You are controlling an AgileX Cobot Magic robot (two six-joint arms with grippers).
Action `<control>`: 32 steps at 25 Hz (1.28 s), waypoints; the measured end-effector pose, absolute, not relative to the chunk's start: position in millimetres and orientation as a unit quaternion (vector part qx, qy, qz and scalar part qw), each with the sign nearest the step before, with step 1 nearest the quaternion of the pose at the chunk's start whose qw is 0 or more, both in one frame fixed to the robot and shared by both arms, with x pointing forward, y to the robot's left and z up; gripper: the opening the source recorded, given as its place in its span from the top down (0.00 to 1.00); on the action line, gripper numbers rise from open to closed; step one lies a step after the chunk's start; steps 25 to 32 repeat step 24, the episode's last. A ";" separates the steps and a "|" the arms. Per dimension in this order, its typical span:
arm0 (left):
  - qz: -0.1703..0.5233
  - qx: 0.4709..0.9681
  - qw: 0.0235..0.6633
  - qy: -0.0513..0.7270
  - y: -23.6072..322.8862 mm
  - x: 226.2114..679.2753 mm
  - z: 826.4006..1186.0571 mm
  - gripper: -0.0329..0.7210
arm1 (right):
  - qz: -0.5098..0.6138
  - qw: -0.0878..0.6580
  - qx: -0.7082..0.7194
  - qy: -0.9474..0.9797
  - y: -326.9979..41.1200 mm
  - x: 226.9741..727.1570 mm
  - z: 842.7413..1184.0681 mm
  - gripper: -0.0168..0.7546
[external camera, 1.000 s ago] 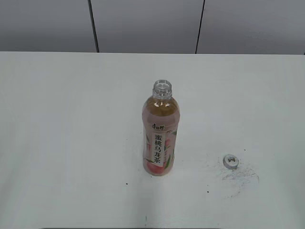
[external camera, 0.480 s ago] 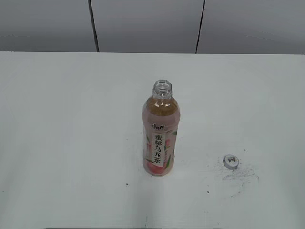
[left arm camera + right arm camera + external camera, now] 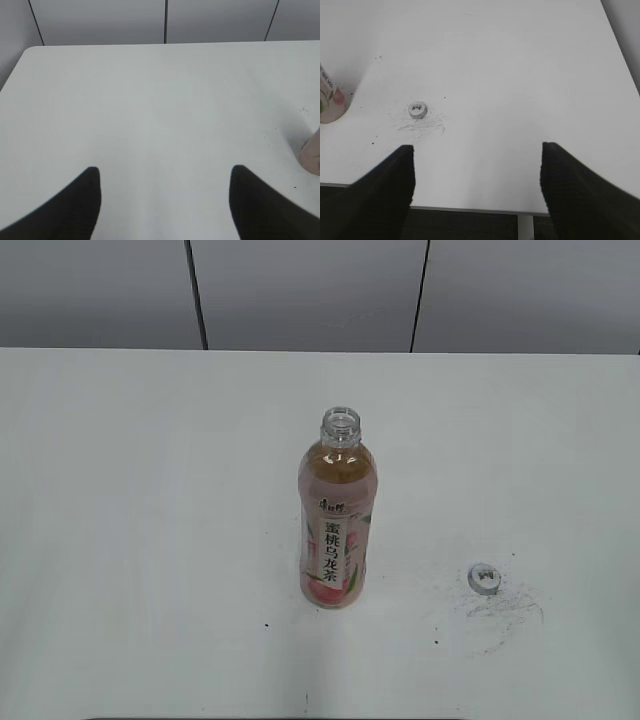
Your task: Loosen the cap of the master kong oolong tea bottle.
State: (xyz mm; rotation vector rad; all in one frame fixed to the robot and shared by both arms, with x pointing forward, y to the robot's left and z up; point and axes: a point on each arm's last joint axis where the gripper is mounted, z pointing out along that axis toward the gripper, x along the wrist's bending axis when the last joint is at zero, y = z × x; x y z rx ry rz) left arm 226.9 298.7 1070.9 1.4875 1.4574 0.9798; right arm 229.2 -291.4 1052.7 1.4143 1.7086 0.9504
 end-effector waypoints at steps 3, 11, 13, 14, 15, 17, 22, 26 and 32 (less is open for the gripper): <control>0.389 0.590 0.408 0.578 298.7 226.9 1070.9 0.32 | 0.368 0.357 0.548 0.661 -291.4 229.2 1052.7 0.22; 0.388 0.590 0.407 0.578 298.7 227.1 1070.6 0.36 | 0.368 0.357 0.548 0.661 -291.4 229.2 1052.7 0.22; 0.388 0.590 0.407 0.578 298.7 227.1 1070.6 0.38 | 0.368 0.357 0.548 0.661 -291.4 229.2 1052.7 0.22; 0.388 0.590 0.407 0.579 298.7 227.2 1070.5 0.38 | 0.368 0.357 0.548 0.661 -291.4 229.2 1052.7 0.22; 0.388 0.591 0.407 0.579 298.7 227.3 1070.3 0.38 | 0.368 0.357 0.548 0.661 -291.4 229.2 1052.7 0.22; 0.388 0.591 0.407 0.579 298.7 227.3 1070.3 0.39 | 0.368 0.357 0.548 0.661 -291.4 229.2 1052.7 0.22; 0.388 0.591 0.407 0.579 298.7 227.3 1070.3 0.40 | 0.368 0.356 0.549 0.661 -291.4 229.2 1052.7 0.22; 0.388 0.591 0.407 0.579 298.7 227.3 1070.3 0.40 | 0.368 0.356 0.549 0.661 -291.4 229.2 1052.7 0.22; 0.388 0.591 0.407 0.579 298.7 227.3 1070.3 0.40 | 0.368 0.356 0.549 0.661 -291.4 229.2 1052.7 0.22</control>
